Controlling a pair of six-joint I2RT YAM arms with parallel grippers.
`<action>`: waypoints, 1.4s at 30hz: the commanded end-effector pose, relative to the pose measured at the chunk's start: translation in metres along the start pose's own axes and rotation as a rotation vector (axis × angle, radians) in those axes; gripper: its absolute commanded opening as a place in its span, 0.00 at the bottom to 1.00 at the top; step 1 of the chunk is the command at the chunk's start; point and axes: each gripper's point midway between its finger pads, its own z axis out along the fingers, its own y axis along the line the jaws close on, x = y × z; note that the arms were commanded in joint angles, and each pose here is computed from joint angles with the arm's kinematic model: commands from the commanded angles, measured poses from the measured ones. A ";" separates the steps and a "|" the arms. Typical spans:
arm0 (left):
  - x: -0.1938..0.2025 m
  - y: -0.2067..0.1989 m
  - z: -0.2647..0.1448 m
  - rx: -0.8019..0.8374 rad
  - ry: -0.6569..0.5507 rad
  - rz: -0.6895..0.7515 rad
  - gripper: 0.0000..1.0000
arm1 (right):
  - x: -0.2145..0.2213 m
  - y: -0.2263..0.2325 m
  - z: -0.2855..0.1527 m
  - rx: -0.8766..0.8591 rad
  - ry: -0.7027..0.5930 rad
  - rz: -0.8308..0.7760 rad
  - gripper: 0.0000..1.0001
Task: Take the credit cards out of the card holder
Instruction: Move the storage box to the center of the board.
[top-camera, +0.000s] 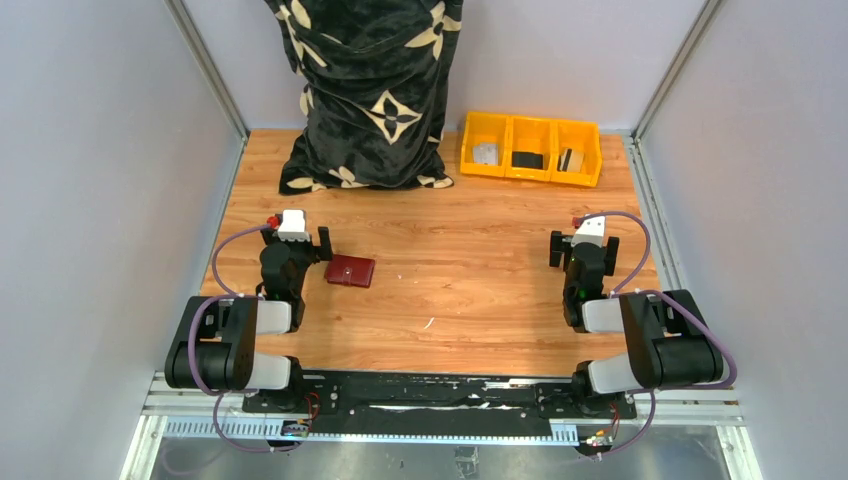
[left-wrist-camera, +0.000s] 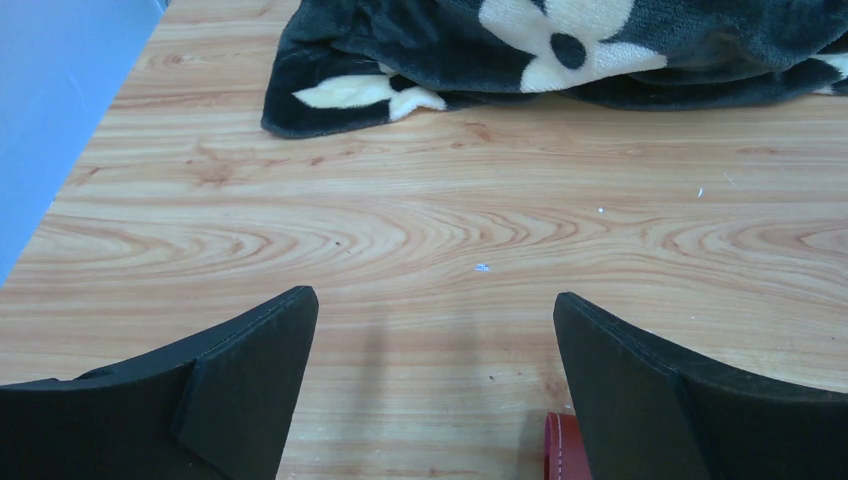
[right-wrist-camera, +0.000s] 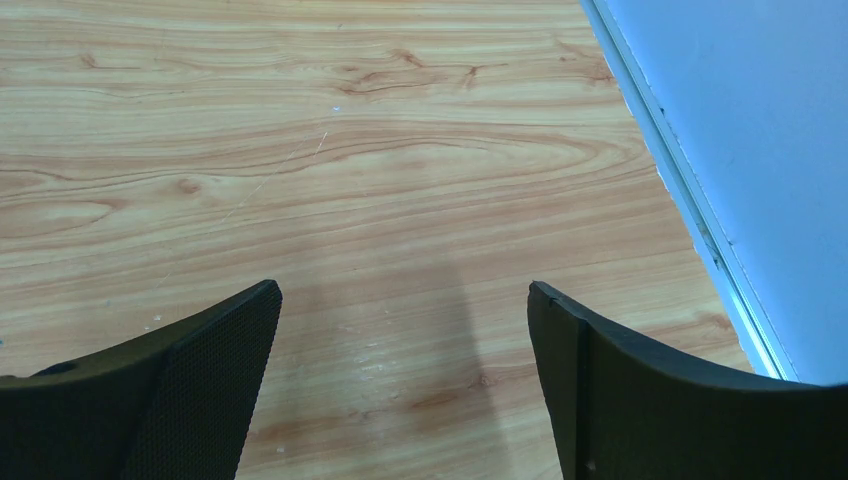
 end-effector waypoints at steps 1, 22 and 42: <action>-0.006 -0.001 0.003 0.003 -0.016 0.009 1.00 | -0.008 -0.003 0.004 0.016 -0.024 0.029 0.97; -0.024 -0.002 0.007 0.031 0.028 0.003 1.00 | -0.066 -0.020 -0.009 0.117 0.162 0.142 0.97; -0.108 0.015 0.001 0.059 0.359 -0.126 1.00 | -0.158 0.025 0.090 -0.109 0.279 0.318 0.90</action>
